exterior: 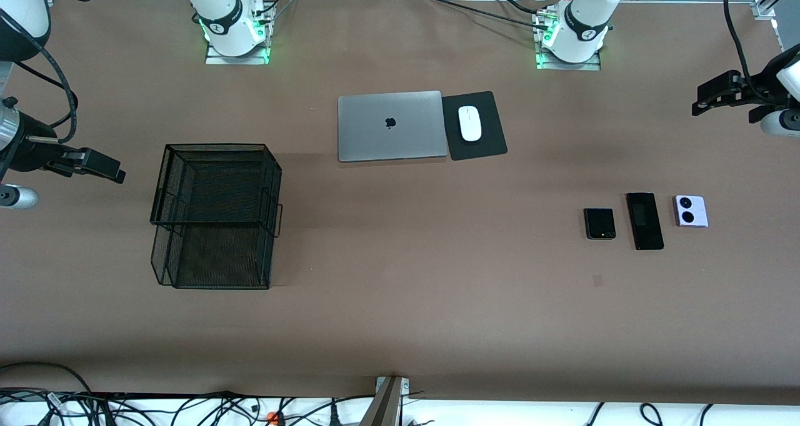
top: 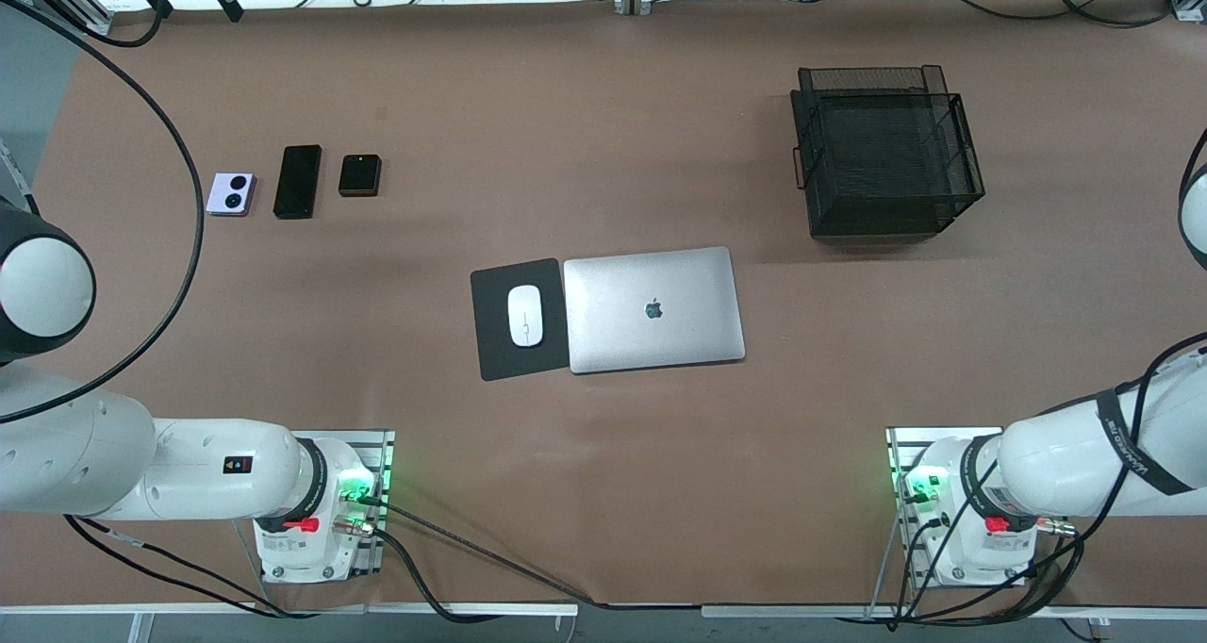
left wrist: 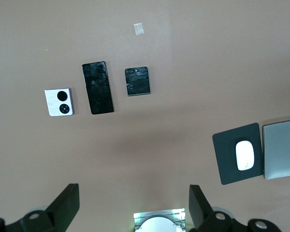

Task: Place phones with both arms
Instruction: 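Move the left gripper toward the small black flip phone, then lower the left gripper and grasp the small black flip phone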

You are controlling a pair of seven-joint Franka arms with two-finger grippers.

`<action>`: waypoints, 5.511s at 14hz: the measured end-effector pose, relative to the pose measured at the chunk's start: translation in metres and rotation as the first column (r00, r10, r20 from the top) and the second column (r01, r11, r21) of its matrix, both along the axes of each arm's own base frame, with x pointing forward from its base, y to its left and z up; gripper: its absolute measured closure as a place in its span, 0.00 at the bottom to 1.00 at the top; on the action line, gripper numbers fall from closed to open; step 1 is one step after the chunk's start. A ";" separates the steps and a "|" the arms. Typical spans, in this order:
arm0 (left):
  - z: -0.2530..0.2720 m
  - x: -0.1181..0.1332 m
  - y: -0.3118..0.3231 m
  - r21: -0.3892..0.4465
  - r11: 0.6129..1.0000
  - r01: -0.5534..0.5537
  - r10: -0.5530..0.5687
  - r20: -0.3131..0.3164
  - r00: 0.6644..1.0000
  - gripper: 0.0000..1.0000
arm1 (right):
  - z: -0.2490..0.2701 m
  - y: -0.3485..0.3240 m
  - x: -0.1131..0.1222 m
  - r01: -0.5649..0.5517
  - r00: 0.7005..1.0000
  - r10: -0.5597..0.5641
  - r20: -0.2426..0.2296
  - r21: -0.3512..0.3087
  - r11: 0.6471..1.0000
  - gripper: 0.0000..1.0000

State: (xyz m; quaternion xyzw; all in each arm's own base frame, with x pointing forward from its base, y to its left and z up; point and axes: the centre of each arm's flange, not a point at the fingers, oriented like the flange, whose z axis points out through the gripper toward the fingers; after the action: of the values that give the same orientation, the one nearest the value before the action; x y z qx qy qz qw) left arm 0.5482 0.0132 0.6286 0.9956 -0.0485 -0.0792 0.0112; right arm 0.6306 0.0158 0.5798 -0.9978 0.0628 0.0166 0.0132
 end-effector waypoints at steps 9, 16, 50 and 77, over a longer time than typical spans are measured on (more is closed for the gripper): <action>-0.010 0.003 0.001 0.000 1.000 -0.002 0.002 -0.020 1.000 0.00 | -0.001 0.002 0.000 -0.004 1.000 0.004 -0.005 0.000 1.000 0.00; -0.108 0.053 -0.021 0.042 0.996 0.076 -0.071 -0.111 0.991 0.00 | -0.003 0.002 0.000 -0.004 1.000 0.004 -0.008 0.000 1.000 0.00; -0.455 0.036 -0.015 0.010 0.993 -0.119 0.117 0.121 0.986 0.00 | -0.007 0.002 0.001 -0.004 1.000 0.004 -0.018 0.000 1.000 0.00; -0.466 0.034 0.005 0.011 0.998 -0.055 0.053 0.120 0.991 0.19 | -0.008 0.003 0.001 -0.005 1.000 0.005 -0.020 0.000 1.000 0.00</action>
State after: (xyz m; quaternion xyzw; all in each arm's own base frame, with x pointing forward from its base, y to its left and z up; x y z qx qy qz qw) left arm 0.5824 0.0179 0.1631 0.9996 -0.0215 -0.0194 0.0031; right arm 0.6314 0.0186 0.5717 -0.9978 0.0603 0.0263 0.0127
